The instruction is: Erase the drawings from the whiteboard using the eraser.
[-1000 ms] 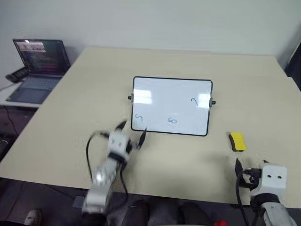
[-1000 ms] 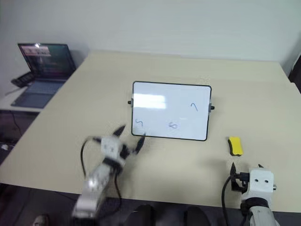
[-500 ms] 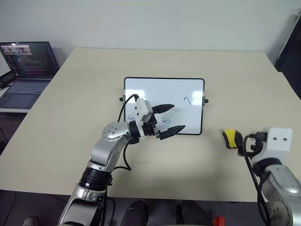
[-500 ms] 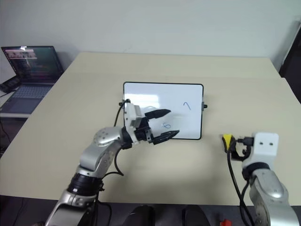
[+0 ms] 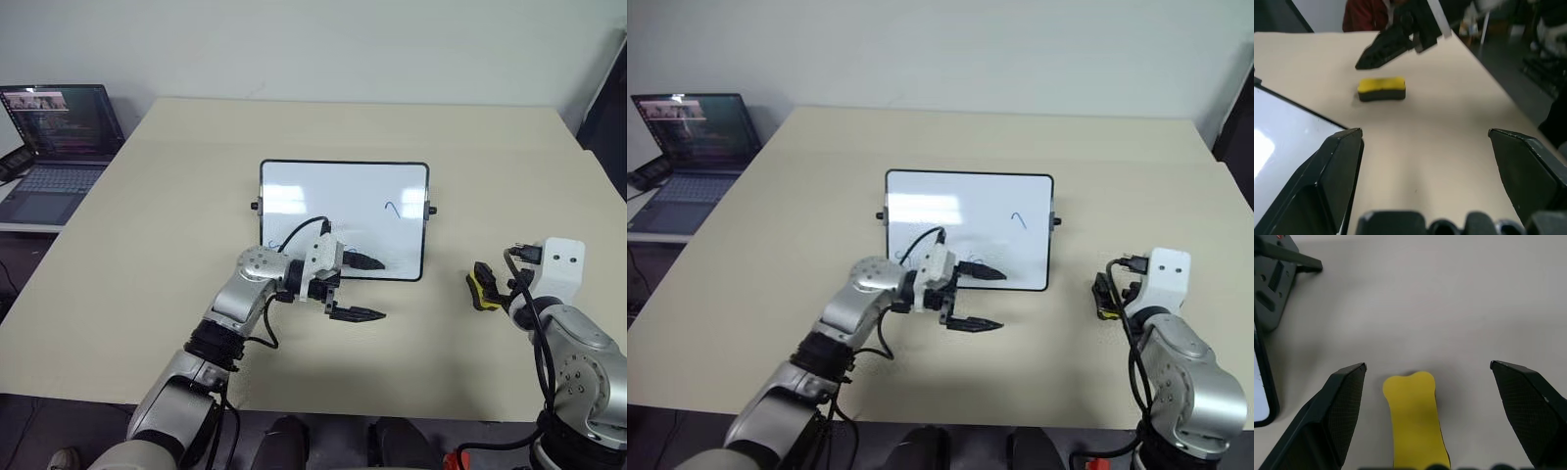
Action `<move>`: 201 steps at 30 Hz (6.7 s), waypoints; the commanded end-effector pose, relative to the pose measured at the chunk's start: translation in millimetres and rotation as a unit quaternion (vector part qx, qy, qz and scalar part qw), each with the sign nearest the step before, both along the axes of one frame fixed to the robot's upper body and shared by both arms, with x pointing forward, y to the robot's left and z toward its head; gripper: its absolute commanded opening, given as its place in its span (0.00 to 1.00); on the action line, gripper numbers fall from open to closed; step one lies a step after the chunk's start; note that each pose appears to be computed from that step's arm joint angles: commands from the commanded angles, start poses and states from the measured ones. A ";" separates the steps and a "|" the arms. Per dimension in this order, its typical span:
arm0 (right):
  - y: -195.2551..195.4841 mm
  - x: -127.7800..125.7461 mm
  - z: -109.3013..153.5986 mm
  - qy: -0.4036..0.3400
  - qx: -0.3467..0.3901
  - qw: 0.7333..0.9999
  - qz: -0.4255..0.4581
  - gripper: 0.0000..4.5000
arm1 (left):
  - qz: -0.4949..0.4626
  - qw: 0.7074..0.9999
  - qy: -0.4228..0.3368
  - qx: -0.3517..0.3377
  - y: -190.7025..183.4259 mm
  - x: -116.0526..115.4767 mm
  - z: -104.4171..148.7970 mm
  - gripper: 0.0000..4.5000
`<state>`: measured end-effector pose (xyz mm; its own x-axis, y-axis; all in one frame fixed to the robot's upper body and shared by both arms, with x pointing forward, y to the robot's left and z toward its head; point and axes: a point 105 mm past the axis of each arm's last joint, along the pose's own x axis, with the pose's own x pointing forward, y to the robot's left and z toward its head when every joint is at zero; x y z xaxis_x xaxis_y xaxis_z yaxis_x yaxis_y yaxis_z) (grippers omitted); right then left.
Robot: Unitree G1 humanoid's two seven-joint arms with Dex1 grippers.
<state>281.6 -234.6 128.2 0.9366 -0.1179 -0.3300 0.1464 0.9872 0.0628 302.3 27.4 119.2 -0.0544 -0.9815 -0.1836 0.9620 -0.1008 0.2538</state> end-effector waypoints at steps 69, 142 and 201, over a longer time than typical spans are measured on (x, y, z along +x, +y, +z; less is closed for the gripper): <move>34.2 33.6 39.1 -0.150 -0.150 0.973 0.091 0.22 | 0.338 0.917 -0.177 -0.120 2.7 38.9 37.0 1.00; 126.7 71.9 -8.5 -0.087 -0.197 0.933 0.289 0.22 | 0.376 0.901 -0.184 -0.112 13.8 62.1 31.9 1.00; 187.3 76.1 52.3 -0.234 -0.245 0.863 0.375 0.22 | 0.497 0.861 -0.022 -0.109 70.4 -12.5 -41.0 1.00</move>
